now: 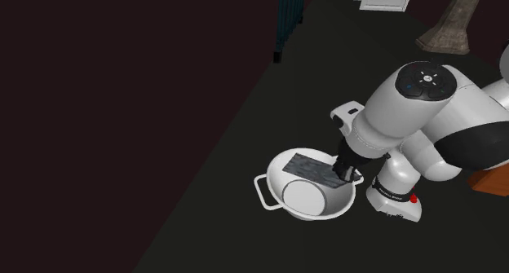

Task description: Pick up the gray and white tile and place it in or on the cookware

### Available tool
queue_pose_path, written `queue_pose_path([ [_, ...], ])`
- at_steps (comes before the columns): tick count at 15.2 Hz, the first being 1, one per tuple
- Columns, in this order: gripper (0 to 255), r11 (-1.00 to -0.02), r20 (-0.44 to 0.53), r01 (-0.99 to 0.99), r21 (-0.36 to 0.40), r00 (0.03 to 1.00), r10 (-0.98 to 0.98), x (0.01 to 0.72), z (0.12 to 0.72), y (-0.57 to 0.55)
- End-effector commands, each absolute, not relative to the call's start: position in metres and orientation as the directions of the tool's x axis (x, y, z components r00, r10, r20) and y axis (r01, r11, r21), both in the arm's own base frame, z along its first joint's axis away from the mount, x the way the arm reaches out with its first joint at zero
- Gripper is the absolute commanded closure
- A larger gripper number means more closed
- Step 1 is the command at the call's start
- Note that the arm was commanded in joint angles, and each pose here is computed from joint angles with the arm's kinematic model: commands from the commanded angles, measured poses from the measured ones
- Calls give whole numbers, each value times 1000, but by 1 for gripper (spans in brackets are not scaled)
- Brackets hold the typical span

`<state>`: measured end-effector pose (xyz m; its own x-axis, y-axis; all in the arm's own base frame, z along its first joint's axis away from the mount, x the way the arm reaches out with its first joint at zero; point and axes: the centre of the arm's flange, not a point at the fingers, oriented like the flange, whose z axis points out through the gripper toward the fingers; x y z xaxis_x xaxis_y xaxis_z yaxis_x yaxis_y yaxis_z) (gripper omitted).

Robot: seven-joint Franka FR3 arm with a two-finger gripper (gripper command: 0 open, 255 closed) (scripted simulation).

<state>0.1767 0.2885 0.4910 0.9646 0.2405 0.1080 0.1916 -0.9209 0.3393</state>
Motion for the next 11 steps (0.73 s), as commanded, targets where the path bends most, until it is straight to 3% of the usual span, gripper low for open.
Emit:
queue_pose_path([
  [1,255,-921,108,192,340,965,240,177,501,288],
  [11,255,-921,108,192,340,965,240,177,554,288],
])
